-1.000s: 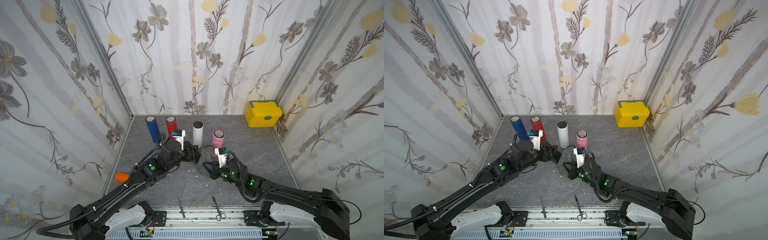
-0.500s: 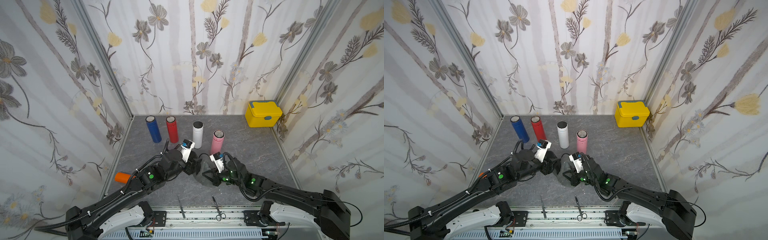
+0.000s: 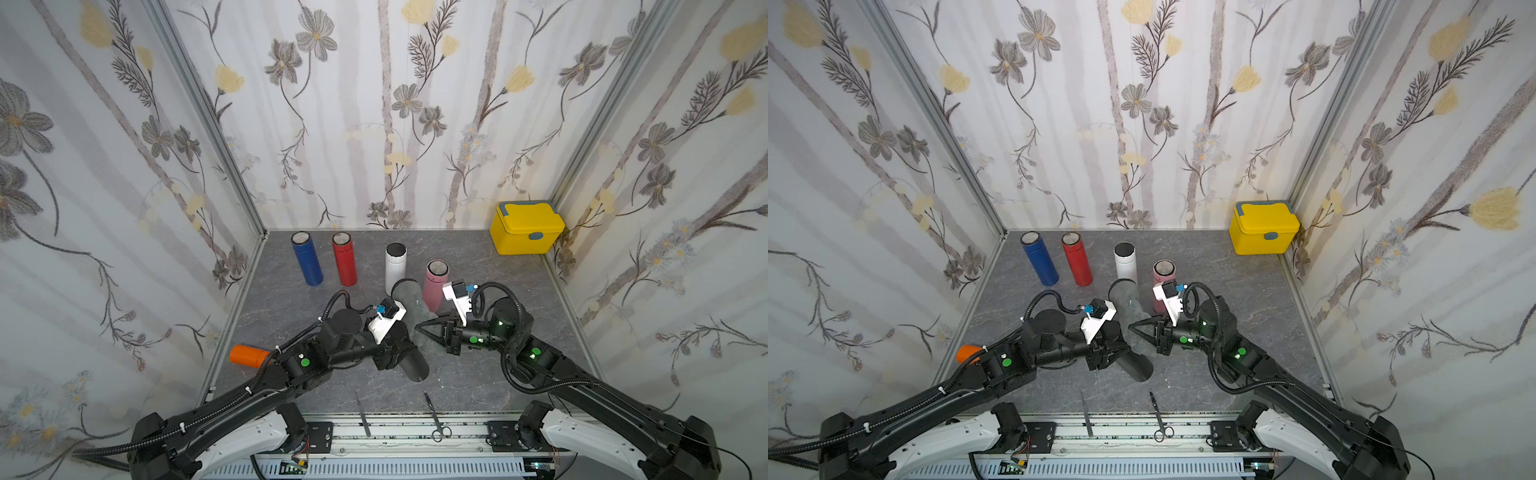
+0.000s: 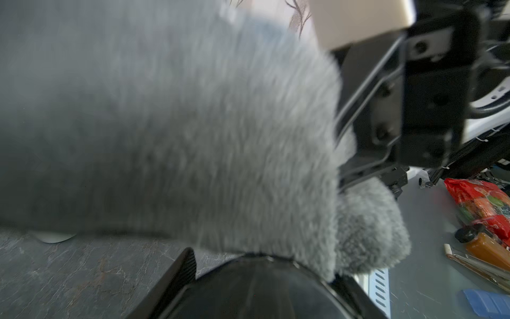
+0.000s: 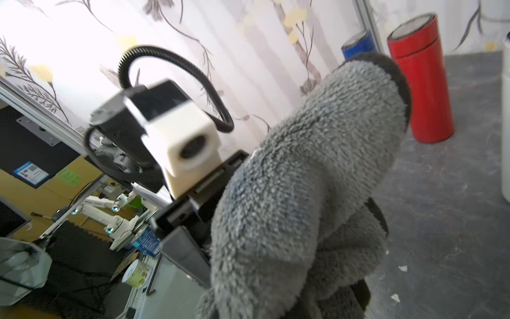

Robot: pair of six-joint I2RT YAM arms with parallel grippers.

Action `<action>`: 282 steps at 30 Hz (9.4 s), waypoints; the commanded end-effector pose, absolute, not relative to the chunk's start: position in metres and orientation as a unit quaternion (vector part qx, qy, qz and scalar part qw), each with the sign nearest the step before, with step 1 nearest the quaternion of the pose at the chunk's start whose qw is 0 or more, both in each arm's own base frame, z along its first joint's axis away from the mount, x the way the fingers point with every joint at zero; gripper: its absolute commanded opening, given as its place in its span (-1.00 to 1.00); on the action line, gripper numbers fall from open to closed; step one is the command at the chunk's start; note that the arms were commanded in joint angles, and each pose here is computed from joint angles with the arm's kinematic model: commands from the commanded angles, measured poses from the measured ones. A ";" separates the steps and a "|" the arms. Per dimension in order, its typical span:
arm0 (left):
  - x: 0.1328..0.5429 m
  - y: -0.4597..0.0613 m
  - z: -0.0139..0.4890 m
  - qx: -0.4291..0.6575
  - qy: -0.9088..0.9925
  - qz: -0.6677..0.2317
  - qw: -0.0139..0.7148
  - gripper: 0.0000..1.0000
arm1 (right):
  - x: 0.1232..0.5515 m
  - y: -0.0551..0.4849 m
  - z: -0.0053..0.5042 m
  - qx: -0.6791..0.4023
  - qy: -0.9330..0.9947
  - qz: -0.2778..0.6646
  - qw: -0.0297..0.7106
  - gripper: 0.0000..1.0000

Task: Wipe the surface of the thermos
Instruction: Wipe the dirt from the surface of the thermos.

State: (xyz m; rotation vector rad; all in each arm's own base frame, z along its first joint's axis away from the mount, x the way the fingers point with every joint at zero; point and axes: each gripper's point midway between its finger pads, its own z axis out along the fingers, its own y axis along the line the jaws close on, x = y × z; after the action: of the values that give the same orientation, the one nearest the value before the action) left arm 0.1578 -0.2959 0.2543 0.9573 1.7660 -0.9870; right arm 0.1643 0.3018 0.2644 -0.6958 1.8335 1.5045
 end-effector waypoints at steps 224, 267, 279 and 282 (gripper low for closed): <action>0.183 -0.283 0.211 0.320 0.712 -0.366 0.506 -1.00 | 0.176 0.288 0.088 -0.059 0.808 0.486 0.327 -1.00; 0.156 -0.307 0.302 0.407 0.617 -0.418 0.528 -1.00 | 0.144 0.310 0.211 -0.240 0.659 0.673 0.234 -1.00; 0.183 -0.307 0.291 0.385 0.647 -0.367 0.547 -1.00 | 0.170 0.275 0.115 -0.170 0.811 0.498 0.255 -1.00; 0.200 -0.300 0.280 0.360 0.666 -0.331 0.563 -1.00 | 0.188 0.252 0.122 -0.123 0.841 0.435 0.298 -1.00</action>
State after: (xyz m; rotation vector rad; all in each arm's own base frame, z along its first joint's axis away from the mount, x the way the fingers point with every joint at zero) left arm 0.1800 -0.3055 0.2648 0.9488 1.6246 -0.8674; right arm 0.1704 0.2757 0.1364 -0.4365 2.1535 1.3944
